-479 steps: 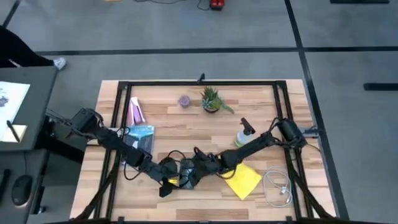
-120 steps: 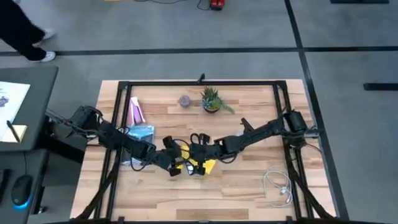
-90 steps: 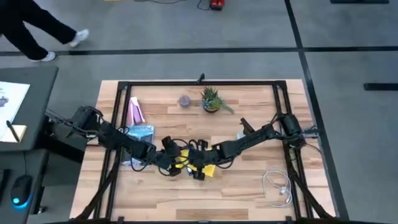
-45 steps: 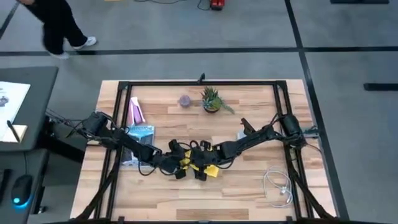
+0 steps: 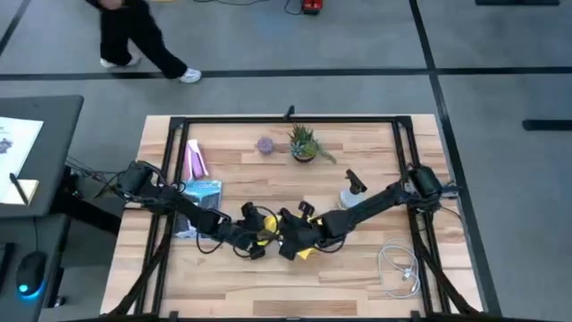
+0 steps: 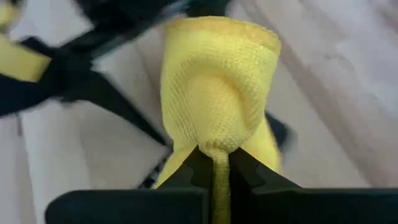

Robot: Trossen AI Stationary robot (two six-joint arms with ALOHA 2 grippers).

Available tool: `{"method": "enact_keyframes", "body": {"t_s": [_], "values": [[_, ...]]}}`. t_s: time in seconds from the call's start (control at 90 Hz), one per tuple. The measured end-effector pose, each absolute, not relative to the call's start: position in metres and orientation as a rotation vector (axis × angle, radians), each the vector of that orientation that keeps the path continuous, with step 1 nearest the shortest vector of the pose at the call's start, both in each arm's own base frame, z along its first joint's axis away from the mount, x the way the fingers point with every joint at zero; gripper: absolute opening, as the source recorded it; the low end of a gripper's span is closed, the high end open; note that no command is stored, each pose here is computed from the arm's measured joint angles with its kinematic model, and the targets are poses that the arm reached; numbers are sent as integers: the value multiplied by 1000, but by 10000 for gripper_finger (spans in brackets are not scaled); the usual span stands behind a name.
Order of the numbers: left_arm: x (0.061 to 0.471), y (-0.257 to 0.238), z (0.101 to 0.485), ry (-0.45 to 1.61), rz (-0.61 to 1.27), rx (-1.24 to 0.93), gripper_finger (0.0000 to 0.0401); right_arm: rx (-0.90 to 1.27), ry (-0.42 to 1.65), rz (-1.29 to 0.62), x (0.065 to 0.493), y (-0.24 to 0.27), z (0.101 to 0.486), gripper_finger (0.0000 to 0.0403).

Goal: Apply microfiber cloth
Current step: Wipe the cellphone with the microfiber cloth

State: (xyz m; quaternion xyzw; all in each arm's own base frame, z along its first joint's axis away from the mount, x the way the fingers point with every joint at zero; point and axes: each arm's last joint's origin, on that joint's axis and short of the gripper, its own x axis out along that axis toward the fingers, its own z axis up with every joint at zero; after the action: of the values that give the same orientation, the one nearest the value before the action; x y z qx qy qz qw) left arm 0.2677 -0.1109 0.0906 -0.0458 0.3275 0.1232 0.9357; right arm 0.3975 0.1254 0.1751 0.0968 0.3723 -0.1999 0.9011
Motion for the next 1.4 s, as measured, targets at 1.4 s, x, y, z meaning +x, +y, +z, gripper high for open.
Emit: {"method": "enact_keyframes", "body": {"t_s": [1.4], "values": [[287,-111,76,679,223,-87,301,362,952,-387,405,92,141,2]]}}
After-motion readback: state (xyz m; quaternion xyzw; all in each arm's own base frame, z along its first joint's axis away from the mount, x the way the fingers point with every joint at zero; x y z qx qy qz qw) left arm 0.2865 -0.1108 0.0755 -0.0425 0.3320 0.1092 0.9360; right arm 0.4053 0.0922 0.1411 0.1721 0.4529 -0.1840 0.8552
